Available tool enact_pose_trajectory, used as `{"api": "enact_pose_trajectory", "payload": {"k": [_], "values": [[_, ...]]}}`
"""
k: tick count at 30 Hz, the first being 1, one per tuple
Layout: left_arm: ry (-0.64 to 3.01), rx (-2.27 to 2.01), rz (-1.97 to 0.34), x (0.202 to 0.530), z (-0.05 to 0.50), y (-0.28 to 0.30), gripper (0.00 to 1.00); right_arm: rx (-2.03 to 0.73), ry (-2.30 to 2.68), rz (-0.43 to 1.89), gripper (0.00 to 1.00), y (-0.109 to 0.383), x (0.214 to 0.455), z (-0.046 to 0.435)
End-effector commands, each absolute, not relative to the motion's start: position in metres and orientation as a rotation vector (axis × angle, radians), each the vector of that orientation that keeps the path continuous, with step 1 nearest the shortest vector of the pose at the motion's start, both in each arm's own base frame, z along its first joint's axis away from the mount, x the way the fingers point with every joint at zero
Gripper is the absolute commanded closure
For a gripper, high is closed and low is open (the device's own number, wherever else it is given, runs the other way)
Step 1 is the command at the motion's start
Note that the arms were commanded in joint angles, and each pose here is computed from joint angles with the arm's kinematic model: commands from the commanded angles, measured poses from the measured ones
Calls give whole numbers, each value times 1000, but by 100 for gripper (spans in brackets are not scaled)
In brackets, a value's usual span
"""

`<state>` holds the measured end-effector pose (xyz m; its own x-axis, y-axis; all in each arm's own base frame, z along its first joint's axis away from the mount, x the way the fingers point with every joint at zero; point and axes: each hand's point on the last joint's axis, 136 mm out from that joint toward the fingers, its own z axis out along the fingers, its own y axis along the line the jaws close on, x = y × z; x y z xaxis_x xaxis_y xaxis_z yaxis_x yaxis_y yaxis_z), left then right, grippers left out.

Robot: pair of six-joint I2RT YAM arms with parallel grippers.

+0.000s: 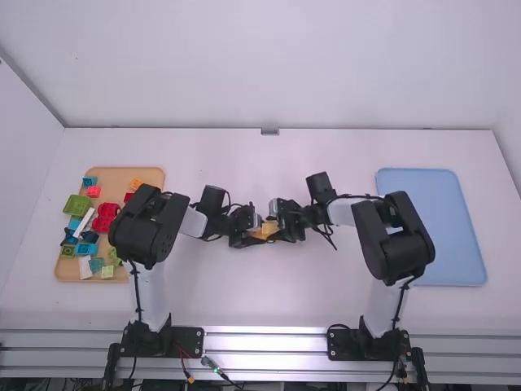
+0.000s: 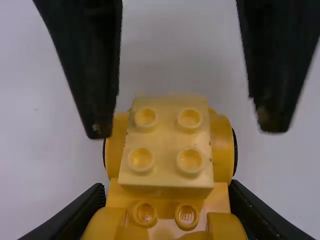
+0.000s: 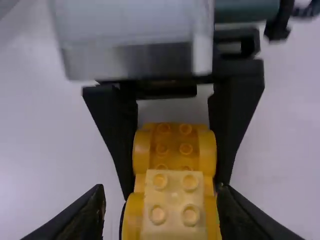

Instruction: Assemble lego blocks to make yellow taxi

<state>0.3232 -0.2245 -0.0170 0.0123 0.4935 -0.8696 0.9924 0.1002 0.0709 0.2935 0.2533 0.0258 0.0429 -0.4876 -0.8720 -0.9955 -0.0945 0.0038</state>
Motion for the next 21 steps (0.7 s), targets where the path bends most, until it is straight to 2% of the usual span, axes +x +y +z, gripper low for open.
{"api": "enact_pose_trajectory", "payload": {"k": [1, 2, 3, 4, 5, 15, 21], "values": [[1599, 1498, -827, 321, -20, -227, 48, -1652, 1398, 979, 38, 257, 296, 52], [1599, 1498, -827, 321, -20, -227, 48, -1652, 1396, 976, 40, 257, 296, 52], [1599, 1498, -827, 321, -20, -227, 48, -1655, 1400, 967, 53, 257, 297, 51], [1600, 1498, -828, 321, -20, -227, 48, -1658, 1415, 962, 88, 257, 297, 48], [1600, 1498, -828, 321, -20, -227, 48, -1657, 1416, 965, 99, 256, 297, 48], [1603, 1493, -825, 322, -20, -225, 49, -1650, 1457, 1005, 100, 256, 295, 28], [1606, 1490, -826, 322, -20, -225, 50, -1573, 1611, 999, 100, 248, 309, 7]]}}
